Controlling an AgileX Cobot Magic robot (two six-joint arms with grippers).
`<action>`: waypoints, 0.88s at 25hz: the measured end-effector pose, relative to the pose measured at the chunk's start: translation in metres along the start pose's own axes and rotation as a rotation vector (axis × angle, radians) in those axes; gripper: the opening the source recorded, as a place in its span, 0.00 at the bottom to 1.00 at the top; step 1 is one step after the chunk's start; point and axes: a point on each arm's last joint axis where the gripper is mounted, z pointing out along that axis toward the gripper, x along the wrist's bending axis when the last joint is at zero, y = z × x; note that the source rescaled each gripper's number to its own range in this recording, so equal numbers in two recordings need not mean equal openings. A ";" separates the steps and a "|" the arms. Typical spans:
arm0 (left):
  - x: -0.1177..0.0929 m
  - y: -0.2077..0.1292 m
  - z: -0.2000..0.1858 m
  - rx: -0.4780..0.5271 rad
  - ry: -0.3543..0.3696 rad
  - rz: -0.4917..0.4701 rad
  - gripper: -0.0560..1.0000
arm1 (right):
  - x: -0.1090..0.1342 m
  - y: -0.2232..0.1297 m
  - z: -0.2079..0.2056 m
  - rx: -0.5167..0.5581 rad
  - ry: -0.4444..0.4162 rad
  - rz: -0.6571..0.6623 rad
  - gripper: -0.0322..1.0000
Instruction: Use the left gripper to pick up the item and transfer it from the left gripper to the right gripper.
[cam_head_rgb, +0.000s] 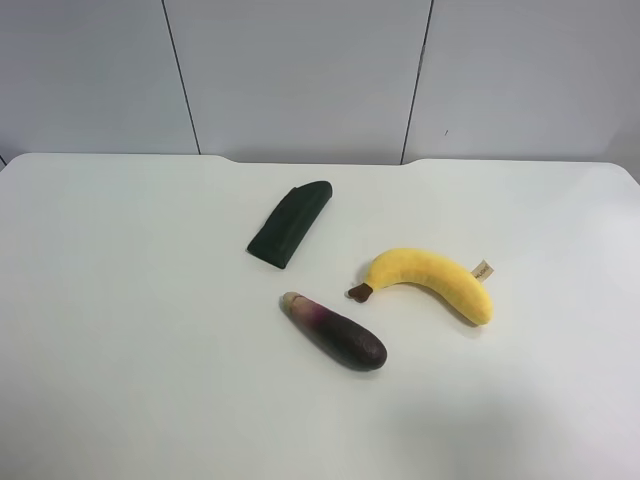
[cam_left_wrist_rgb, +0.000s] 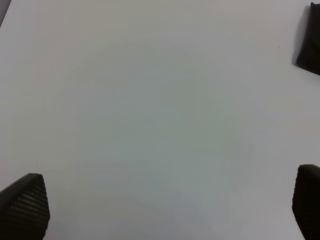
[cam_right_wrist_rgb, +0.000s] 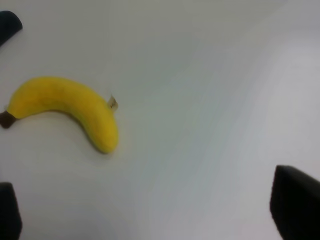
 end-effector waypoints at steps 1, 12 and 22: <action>0.000 0.000 0.000 0.000 0.000 0.000 1.00 | 0.000 0.000 0.000 0.000 -0.004 0.002 1.00; -0.001 0.000 0.000 -0.001 0.088 -0.044 1.00 | 0.001 0.000 0.000 0.003 -0.094 0.048 1.00; -0.001 0.000 0.000 -0.001 0.088 -0.044 1.00 | 0.001 0.000 0.000 0.003 -0.094 0.048 1.00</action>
